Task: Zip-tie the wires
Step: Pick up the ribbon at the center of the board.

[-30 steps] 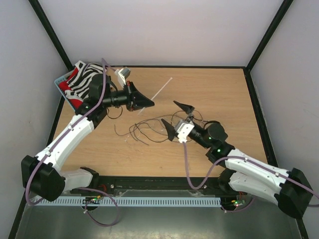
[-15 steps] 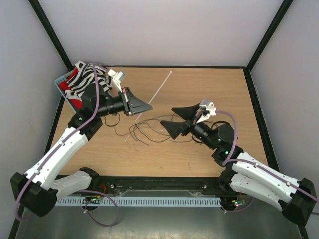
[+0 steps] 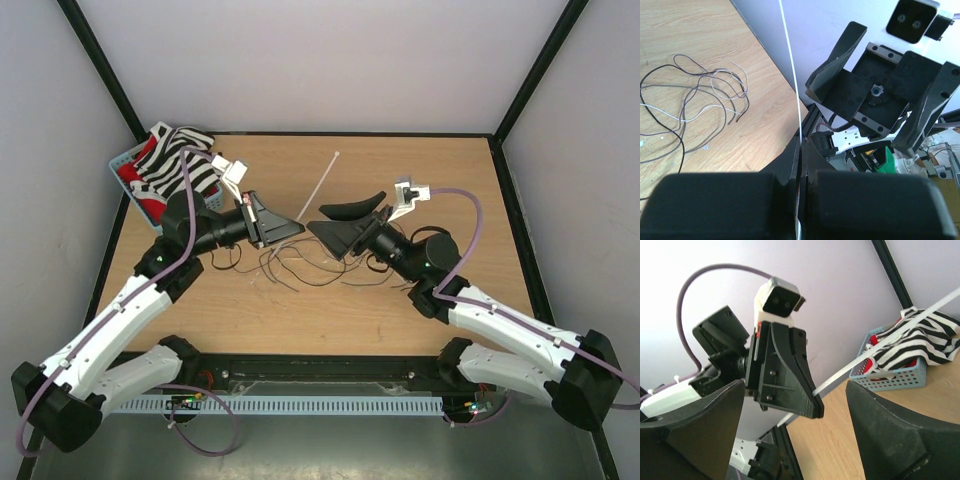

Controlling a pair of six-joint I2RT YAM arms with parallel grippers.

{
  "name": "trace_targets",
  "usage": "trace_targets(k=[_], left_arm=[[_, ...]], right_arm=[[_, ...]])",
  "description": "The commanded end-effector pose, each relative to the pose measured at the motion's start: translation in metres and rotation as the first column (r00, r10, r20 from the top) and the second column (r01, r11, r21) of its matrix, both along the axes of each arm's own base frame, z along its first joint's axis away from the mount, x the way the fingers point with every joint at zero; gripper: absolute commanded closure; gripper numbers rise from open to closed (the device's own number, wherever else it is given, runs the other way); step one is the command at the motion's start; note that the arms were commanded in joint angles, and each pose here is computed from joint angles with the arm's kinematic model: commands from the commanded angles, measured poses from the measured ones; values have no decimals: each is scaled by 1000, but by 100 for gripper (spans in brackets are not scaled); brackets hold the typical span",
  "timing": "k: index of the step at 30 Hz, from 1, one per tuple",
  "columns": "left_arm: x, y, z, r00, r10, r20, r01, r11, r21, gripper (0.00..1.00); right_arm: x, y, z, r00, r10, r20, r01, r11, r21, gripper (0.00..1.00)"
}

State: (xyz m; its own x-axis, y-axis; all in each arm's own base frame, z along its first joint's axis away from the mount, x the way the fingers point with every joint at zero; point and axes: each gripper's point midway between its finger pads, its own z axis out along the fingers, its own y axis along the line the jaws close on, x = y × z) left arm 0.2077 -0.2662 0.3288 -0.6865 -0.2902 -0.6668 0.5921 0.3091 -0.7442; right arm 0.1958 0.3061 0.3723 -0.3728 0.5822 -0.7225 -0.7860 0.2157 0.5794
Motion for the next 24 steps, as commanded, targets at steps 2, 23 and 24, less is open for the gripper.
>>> trace_targets(k=[2, 23, 24], left_arm=[[-5, 3, 20, 994, 31, 105, -24, 997, -68, 100], [-9, -6, 16, 994, 29, 107, -19, 995, -97, 100], [-9, -6, 16, 994, 28, 104, -18, 995, -97, 100]], right_arm=[[-1, -4, 42, 999, 2, 38, -7, 991, 134, 12], [-2, 22, 36, 992, 127, 0, -126, 981, 148, 77], [-2, 22, 36, 992, 124, 1, -122, 981, 148, 84]])
